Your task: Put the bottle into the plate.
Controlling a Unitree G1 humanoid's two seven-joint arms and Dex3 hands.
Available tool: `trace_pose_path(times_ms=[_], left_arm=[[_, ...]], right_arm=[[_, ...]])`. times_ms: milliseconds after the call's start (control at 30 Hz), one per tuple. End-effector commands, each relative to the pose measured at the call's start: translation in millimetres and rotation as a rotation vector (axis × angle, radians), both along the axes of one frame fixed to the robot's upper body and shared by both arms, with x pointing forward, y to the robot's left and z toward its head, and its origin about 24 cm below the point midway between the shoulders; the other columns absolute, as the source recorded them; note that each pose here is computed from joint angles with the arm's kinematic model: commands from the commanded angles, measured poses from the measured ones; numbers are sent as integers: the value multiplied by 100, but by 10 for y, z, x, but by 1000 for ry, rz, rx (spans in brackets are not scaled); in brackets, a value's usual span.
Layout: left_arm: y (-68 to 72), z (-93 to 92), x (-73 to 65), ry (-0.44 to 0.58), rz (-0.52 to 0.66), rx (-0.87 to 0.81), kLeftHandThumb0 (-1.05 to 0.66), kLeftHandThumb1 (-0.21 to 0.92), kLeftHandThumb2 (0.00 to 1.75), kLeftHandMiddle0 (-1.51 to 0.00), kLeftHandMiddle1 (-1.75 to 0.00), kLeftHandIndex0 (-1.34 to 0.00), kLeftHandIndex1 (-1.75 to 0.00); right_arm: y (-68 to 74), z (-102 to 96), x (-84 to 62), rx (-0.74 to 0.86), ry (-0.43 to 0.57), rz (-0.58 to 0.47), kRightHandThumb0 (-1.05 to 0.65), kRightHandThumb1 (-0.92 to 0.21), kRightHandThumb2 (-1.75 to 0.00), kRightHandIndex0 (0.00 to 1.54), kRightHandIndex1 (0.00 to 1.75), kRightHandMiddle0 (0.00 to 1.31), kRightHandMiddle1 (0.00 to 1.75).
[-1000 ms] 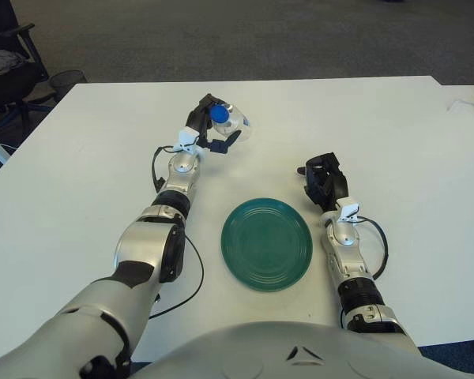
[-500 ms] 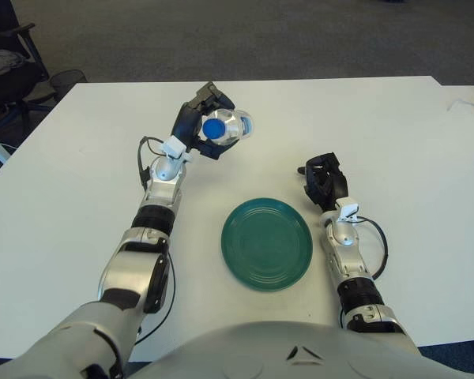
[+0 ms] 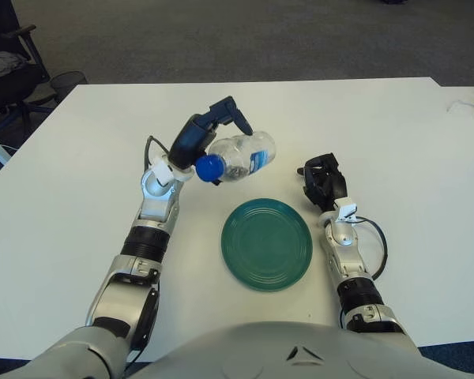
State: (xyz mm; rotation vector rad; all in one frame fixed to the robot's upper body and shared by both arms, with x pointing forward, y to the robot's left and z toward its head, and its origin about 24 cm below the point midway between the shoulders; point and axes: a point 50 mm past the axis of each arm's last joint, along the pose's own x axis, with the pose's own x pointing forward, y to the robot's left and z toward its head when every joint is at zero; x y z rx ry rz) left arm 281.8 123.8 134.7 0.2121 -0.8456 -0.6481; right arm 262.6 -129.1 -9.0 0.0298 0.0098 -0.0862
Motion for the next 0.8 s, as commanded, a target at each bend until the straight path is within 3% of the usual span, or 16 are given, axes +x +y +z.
trace_pose_path(times_ms=[0,400,667,767], left_arm=[[35,-13,-42,-16,-32,62,-8,34,125,-120,-175,-100,-175],[-50,-77,-62,26,-140,160,-9,41,118,-117,-175,-95,-175],[-211,-288,-114,-1,-149,258,-10,43,116,-115,-175,-92,-175],[-333,-365,-51,-51,-133,332,-10,41,116,-116,-175,-94,-175]], right_arm=[[64,-619,-449,27,362,16,-35,-92,-51,36,111,20,175],[61,-618,-457,22,362,13,-35,-91,-53,35,110,21,175],[87,-596,-464,11,352,-16,-35,-87,-59,32,106,22,175],[99,-590,-465,27,352,-30,-35,-87,-58,30,109,22,175]])
